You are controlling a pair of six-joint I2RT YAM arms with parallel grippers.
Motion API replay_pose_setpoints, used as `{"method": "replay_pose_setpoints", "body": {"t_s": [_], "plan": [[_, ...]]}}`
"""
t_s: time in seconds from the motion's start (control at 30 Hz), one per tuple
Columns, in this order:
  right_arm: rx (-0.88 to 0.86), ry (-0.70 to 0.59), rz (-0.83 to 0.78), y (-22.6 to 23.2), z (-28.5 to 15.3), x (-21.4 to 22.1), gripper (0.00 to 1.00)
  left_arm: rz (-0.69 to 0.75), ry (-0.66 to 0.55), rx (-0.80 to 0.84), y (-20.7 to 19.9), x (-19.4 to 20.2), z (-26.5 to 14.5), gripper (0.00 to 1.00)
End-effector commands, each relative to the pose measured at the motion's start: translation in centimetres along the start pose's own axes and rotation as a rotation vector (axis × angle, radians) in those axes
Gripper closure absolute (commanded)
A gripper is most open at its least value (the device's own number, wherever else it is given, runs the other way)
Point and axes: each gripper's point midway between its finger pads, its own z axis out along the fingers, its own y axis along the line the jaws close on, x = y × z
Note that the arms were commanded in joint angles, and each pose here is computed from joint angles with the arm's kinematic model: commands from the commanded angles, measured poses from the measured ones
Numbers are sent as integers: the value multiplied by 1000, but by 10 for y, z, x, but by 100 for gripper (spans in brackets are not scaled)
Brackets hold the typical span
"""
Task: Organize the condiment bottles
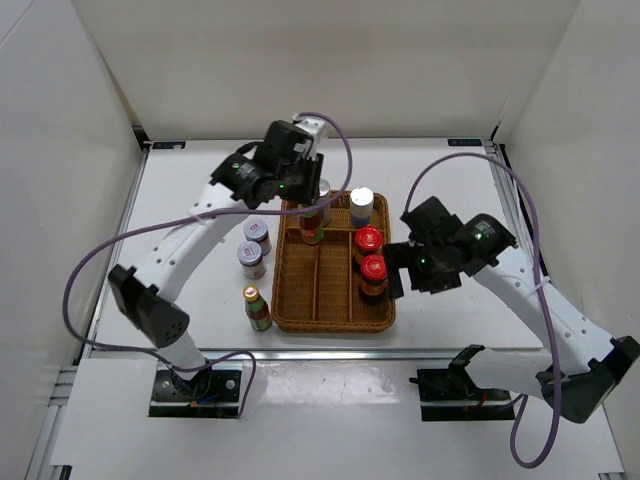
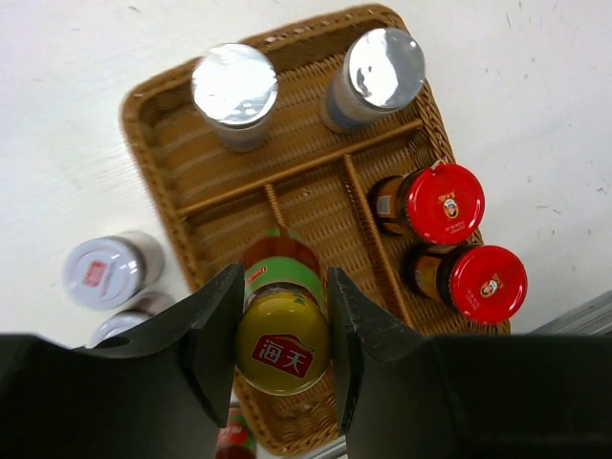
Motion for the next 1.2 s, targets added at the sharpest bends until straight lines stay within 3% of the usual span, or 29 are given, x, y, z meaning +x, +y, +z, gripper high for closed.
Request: {"method": "replay_pose_setpoints", "body": {"t_s": [0.0,0.27,0.53,0.6,0.63,0.67,0.73,0.77,0.8,0.87,1.03,1.07,1.17], "plan": [[54,-57,-70,-9,-27,-14,0,-18,-149,47,-25,-42,-9,89],[57,-102,-92,-7,-36,-29,0,-37,-34,44,-51,-2,64,89],[63,-92,-141,-11,-32,-25,0,-52,32,-1,-58,26,94,89],[63,-92,-150,-13,-31,-23,0,-65,73,-17,-55,43,103,80],[69,-103,-159,-15,-33,-23,0,-65,73,-17,-55,43,103,65],[79,-102,-159,-18,-32,-21,0,-74,81,-21,-55,46,104,41],[96,-97,-159,-22,-29,-17,0,-75,77,-19,-54,46,99,22],[105,-103,-149,-23,-27,-19,0,-72,62,-6,-58,42,92,6],[114,-105,-149,-25,-24,-20,0,-59,51,-1,-58,39,87,0],[132,-114,-137,-28,-24,-21,0,-48,23,-13,-53,32,77,0],[129,-96,-129,-23,-15,-26,0,-65,-124,-62,-23,11,-8,0],[134,-84,-130,-23,-12,-27,0,-86,-170,-57,-15,13,-37,0],[118,-84,-130,-19,-9,-30,0,-128,-212,-63,2,30,-69,0]]}}
